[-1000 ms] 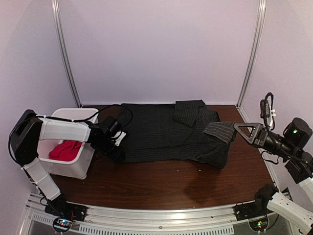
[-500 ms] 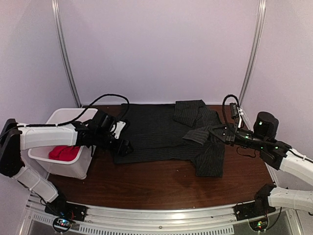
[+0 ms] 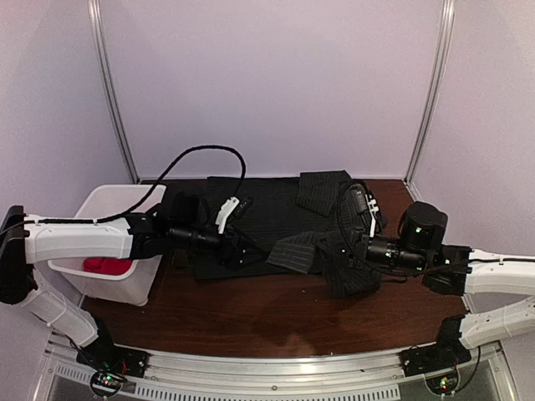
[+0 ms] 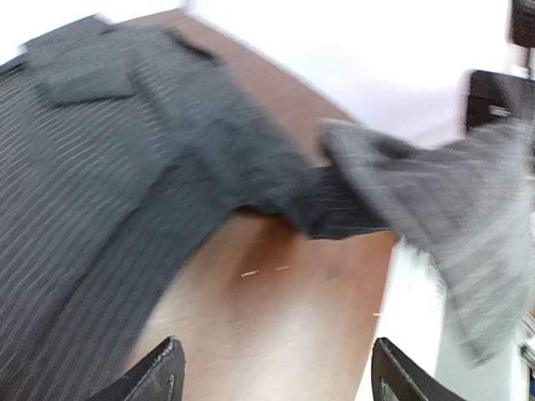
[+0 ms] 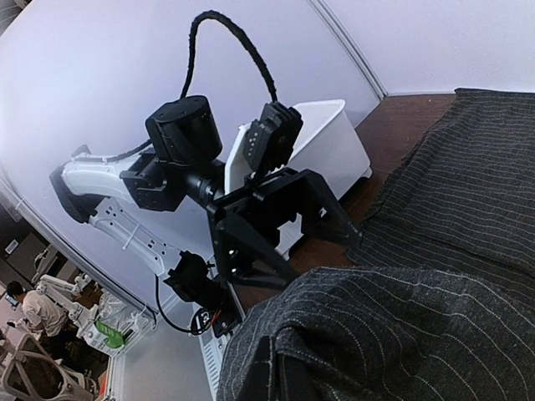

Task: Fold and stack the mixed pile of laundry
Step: Fold the flattened shirt at the center of the board.

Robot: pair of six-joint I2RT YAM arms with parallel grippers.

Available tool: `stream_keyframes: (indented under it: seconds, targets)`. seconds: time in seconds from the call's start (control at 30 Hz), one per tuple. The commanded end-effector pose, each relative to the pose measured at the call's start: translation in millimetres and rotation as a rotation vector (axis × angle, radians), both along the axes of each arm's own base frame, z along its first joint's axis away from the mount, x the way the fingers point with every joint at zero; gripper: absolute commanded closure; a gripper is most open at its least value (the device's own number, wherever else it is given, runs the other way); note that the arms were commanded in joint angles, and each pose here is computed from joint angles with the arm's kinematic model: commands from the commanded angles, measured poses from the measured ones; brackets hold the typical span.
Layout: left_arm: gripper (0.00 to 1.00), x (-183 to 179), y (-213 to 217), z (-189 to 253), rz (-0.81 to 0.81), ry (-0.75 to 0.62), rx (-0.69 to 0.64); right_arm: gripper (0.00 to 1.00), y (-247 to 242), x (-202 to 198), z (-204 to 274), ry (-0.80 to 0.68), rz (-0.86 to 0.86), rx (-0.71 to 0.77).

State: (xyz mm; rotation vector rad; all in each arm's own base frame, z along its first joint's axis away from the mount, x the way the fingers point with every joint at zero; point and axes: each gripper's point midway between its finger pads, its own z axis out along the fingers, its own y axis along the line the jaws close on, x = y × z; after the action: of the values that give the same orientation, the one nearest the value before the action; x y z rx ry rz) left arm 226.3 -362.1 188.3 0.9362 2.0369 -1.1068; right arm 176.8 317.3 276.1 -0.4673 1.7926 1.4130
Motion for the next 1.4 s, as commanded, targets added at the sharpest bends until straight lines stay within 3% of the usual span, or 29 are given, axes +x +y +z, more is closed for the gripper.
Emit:
stream_keyframes:
  seconds: [0.0, 0.27, 0.6, 0.67, 0.8, 0.83, 0.87, 1.03, 1.17, 1.37]
  targets:
    - [0.21, -46.1, -32.4, 63.9, -0.234, -0.041, -0.251, 1.0, 1.3, 8.8, 23.3, -0.124, -0.06, 0.007]
    - [0.18, -77.0, -37.5, 86.0, -0.389, 0.045, -0.437, 1.0, 2.9, 16.4, 26.4, -0.181, -0.087, -0.034]
    - [0.2, -70.5, -46.1, 83.6, -0.371, 0.127, -0.435, 1.0, 14.7, 11.6, 2.3, -0.138, -0.028, -0.046]
    - [0.32, -61.0, -52.8, 78.7, -0.337, 0.139, -0.406, 0.99, 18.3, 9.3, -2.7, -0.131, -0.01, -0.046]
    - [0.85, -40.7, -60.0, 73.0, -0.26, 0.101, -0.318, 0.93, 17.4, 6.7, -7.0, -0.129, -0.003, -0.071]
    - [0.96, -35.9, -61.1, 72.7, -0.247, 0.081, -0.295, 0.9, 14.8, 7.0, -8.5, -0.126, -0.009, -0.083]
    - [1.0, -31.4, -62.2, 74.4, -0.238, 0.054, -0.268, 0.85, 11.8, 7.0, -7.8, -0.13, -0.018, -0.097]
    - [1.0, -21.6, -63.5, 81.8, -0.256, -0.155, -0.076, 0.39, -29.5, 10.4, 16.7, -0.144, -0.124, -0.128]
    - [1.0, -62.8, -76.1, 79.5, -0.41, -0.419, 0.116, 0.14, -95.0, 14.9, 54.8, -0.189, -0.353, -0.047]
    - [1.0, -147.3, -94.8, 43.0, -0.678, -0.795, 0.418, 0.1, -164.4, 23.8, 54.0, -0.19, -0.636, -0.094]
